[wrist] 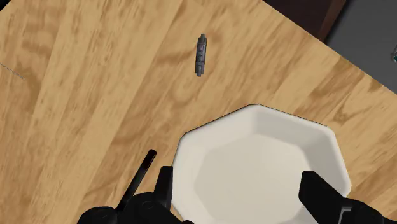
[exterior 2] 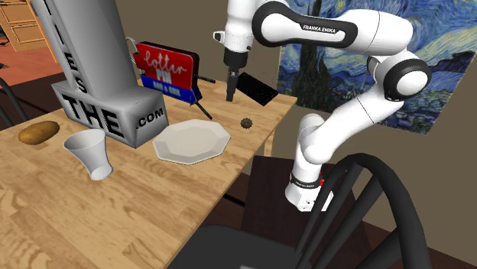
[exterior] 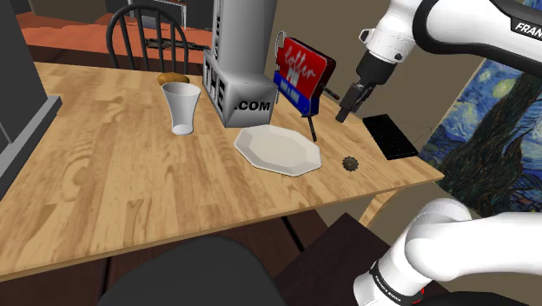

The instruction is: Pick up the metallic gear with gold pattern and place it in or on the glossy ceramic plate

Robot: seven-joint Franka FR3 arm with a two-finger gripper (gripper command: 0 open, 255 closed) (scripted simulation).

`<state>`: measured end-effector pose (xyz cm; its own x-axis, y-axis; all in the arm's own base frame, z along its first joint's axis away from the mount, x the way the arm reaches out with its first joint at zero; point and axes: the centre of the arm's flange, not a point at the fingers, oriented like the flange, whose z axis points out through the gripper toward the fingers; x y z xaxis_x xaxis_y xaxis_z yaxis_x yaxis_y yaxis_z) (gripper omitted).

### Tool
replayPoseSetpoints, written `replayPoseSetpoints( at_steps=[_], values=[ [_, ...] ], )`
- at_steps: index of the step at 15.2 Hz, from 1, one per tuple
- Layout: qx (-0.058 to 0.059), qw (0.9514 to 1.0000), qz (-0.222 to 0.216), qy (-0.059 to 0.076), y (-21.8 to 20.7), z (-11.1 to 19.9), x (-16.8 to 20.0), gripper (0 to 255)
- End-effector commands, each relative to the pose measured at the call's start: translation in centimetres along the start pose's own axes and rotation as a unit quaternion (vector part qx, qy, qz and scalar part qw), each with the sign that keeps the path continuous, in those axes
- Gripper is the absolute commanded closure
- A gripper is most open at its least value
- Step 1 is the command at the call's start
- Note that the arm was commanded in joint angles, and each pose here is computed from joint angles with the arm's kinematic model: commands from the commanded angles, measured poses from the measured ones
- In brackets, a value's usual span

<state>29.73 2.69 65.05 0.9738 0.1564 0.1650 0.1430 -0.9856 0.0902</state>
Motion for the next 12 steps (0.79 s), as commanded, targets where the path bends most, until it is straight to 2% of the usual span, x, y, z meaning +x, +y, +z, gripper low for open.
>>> replayPoseSetpoints(
  at_steps=[1, 2, 3, 4, 5, 6, 7, 8, 9, 10, 11, 12],
  values=[
    [0.000, 1.0000, 0.000, 0.000, 0.0, 0.0, 0.0, 0],
    [-0.002, 0.9976, 0.069, -0.010, 0.7, 1.0, -0.1, 0],
    [-0.003, 0.9904, 0.137, -0.020, 1.4, 2.0, -0.4, 0],
    [-0.005, 0.9784, 0.205, -0.030, 2.0, 3.0, -0.7, 0],
    [-0.007, 0.9617, 0.271, -0.040, 2.6, 4.0, -1.2, 0],
    [-0.008, 0.9403, 0.337, -0.050, 3.1, 5.0, -1.7, 0],
    [-0.010, 0.9144, 0.400, -0.059, 3.5, 6.0, -2.4, 0],
    [-0.011, 0.8842, 0.462, -0.068, 3.9, 6.9, -3.1, 0],
    [-0.013, 0.8496, 0.522, -0.077, 4.1, 7.8, -3.8, 0],
    [-0.014, 0.8110, 0.579, -0.085, 4.3, 8.7, -4.7, 0],
    [-0.015, 0.7777, 0.622, -0.091, 4.3, 9.5, -5.3, 0],
    [-0.015, 0.7777, 0.622, -0.091, 4.3, 10.0, -5.4, 0]
  ],
)
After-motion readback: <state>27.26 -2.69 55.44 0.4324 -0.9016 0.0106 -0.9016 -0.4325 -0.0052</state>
